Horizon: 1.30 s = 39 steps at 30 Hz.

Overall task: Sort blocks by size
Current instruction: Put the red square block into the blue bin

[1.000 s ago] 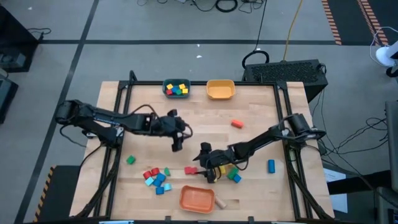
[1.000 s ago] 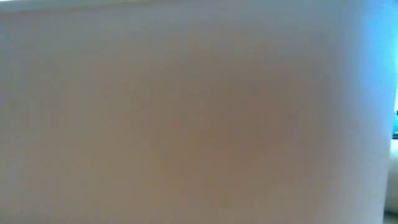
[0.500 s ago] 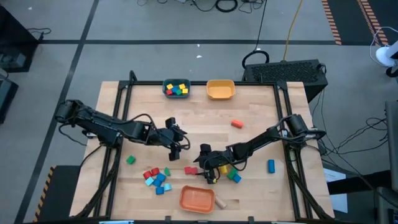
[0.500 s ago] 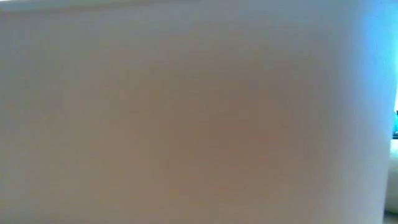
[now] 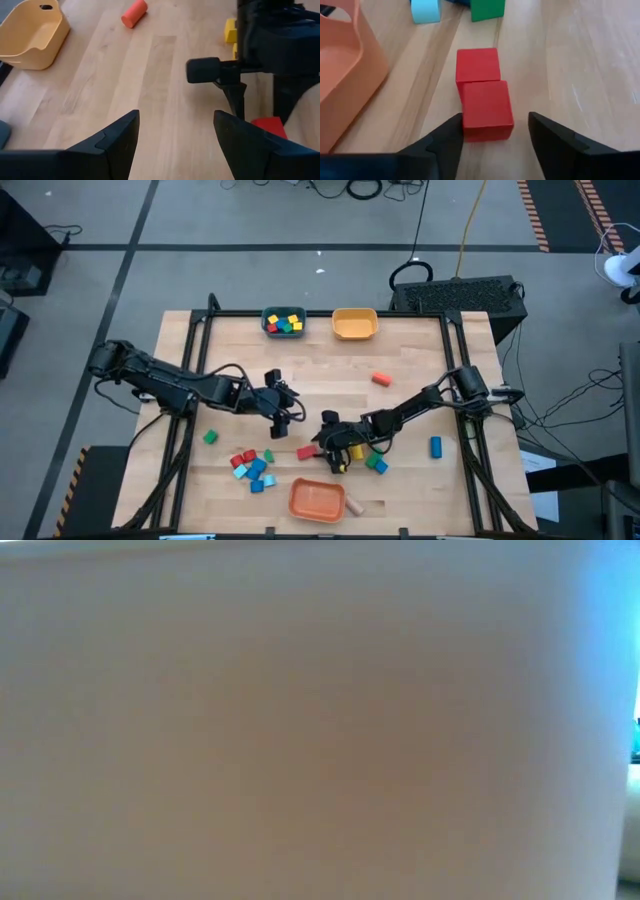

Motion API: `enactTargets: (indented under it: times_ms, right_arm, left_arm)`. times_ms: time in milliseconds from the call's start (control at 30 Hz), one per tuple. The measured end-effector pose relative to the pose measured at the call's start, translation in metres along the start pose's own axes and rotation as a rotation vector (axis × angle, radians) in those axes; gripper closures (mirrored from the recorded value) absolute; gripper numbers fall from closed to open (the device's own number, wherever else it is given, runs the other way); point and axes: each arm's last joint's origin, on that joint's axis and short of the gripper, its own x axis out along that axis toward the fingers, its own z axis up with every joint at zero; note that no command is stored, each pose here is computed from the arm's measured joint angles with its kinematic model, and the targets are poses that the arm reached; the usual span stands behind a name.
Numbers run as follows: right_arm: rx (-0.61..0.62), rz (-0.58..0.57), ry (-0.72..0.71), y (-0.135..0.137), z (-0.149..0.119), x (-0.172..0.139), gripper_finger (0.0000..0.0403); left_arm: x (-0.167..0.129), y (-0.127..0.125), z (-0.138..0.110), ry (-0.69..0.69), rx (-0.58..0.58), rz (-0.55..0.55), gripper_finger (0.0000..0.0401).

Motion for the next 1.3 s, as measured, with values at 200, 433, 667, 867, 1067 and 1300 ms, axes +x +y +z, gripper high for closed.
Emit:
enactTargets:
  times_ms: [200,433,667,867,1067,1300]
  right_arm:
    - [-0.018,0.007,-0.002,0.0,0.0,0.0,0.029]
    - [-0.044,-0.046,-0.018,-0.001,0.005,-0.004,0.0298]
    - [-0.094,-0.228,-0.041,-0.005,0.024,-0.024,0.0298]
    - [-0.144,-0.333,-0.066,-0.006,0.036,-0.036,0.0298]
    - [-0.166,-0.392,-0.086,-0.007,0.043,-0.043,0.0298]
    - [-0.167,-0.405,-0.084,-0.007,0.044,-0.045,0.0298]
  left_arm:
    - [-0.002,-0.008,-0.001,0.001,0.017,-0.044,0.0143]
    - [-0.004,-0.014,-0.003,0.009,0.037,-0.063,0.0143]
    - [-0.005,-0.016,-0.005,0.019,0.05,-0.067,0.0143]
    - [0.001,-0.018,-0.005,0.02,0.083,-0.073,0.0143]
    - [0.023,-0.028,-0.008,0.015,0.161,-0.13,0.0143]
    - [0.043,-0.034,-0.014,0.017,0.212,-0.124,0.0143]
